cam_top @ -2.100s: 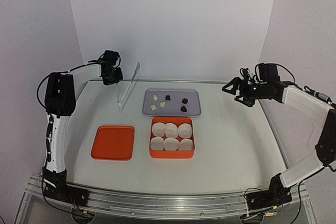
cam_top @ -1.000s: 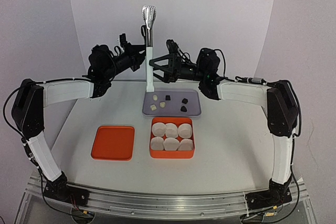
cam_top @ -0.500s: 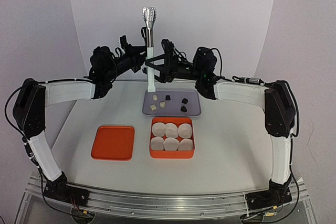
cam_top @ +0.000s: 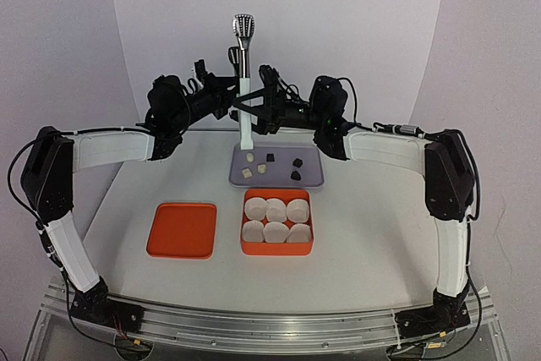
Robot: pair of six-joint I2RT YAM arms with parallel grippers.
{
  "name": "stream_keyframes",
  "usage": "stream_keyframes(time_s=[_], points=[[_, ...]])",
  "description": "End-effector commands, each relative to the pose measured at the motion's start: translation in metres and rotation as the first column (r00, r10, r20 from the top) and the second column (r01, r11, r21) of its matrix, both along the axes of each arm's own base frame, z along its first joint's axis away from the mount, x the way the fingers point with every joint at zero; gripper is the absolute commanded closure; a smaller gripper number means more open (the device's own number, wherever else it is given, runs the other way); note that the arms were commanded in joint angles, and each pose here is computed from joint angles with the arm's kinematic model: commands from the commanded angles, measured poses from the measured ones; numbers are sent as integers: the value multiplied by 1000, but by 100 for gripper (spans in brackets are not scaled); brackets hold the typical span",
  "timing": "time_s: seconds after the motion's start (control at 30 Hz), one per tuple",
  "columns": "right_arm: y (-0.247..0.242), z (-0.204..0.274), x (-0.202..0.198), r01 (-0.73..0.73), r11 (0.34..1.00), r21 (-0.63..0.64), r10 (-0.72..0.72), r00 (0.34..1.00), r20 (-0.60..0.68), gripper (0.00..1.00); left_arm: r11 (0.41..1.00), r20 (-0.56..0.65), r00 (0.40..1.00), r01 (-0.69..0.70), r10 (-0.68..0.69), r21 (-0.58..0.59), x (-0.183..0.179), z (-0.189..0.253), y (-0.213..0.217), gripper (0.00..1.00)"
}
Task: Pack the chocolate
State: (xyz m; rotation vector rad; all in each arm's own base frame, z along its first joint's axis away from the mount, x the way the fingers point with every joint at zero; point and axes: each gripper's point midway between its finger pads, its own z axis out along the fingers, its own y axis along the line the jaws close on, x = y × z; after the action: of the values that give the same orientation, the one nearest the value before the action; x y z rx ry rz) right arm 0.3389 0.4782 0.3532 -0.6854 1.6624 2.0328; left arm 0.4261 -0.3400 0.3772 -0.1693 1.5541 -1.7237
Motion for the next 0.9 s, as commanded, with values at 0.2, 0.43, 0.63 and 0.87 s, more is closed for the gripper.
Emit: stream_keyframes(time_s=[0.2, 0.43, 0.63, 0.87], points=[[-4, 41, -7, 25, 994, 102, -39, 990, 138, 42, 999, 12, 1000, -9, 8, 44, -1, -1, -5, 100], [-10, 40, 1, 69, 993, 99, -80, 990, 118, 61, 996, 42, 999, -1, -3, 84, -4, 0, -6, 79], [-20, 39, 10, 125, 988, 93, -134, 986, 98, 65, 991, 73, 997, -21, 12, 130, -11, 2, -1, 52], [-46, 24, 28, 187, 982, 41, -189, 981, 43, 66, 975, 125, 988, -115, 92, 191, -25, 8, 22, 20]])
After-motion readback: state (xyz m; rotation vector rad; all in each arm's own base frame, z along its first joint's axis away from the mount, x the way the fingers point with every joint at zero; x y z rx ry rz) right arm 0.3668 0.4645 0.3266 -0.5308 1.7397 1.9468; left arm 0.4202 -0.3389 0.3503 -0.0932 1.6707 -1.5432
